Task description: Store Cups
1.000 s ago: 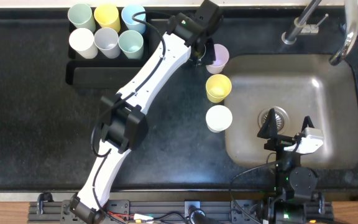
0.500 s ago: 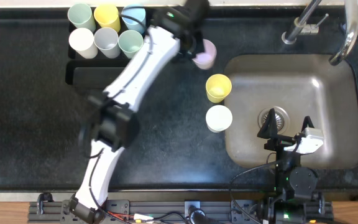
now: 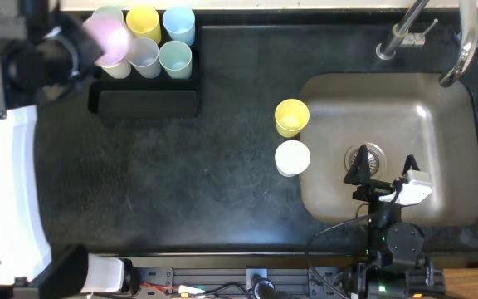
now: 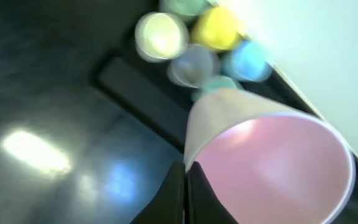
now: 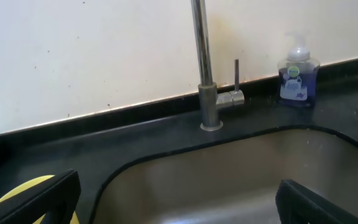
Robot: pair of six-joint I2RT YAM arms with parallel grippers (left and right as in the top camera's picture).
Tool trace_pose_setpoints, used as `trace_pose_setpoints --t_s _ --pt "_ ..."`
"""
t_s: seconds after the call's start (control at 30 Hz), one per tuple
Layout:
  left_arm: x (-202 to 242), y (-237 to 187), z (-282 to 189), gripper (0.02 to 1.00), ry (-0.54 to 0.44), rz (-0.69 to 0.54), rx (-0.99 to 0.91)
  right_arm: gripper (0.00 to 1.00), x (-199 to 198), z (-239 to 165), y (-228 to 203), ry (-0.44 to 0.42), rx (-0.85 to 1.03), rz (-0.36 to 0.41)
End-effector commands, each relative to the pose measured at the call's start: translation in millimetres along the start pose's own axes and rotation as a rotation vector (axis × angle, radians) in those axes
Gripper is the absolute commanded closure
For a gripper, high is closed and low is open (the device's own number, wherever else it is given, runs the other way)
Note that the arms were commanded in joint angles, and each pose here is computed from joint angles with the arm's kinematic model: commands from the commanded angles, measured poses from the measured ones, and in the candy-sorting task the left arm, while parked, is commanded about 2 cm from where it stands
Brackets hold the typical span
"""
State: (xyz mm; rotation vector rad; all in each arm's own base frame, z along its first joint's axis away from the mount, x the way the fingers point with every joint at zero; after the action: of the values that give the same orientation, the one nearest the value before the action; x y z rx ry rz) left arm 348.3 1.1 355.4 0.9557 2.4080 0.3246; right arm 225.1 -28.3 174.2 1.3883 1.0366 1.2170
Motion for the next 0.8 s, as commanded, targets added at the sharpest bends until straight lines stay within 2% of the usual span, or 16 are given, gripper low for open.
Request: trace_pose_setpoints --t_s 0.03,0.3,0.8 --pt "51 -14 58 0.982 0.127 -0.077 0.095 0.003 2 0 -4 0.012 0.003 0.004" --pt "98 -29 108 0.982 0.135 -0.181 0.157 0.005 2 0 -4 0.012 0.003 0.004" --pt "117 -7 137 0.982 0.176 -0.243 0.136 0.005 2 0 -4 0.012 0.003 0.004"
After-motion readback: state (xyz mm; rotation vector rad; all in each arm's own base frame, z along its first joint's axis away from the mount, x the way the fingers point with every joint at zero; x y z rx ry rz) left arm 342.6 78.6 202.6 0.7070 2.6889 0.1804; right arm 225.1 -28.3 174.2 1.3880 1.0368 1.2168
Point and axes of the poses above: each gripper's point midway between its finger pads, its own z axis out along the fingers, its own x axis along the line the jaws close on, y = z × x, the point moved 2 cm from there along -z, back along the fingers, and after that the axes turned 3 degrees about -z, right-handed, at the moved point
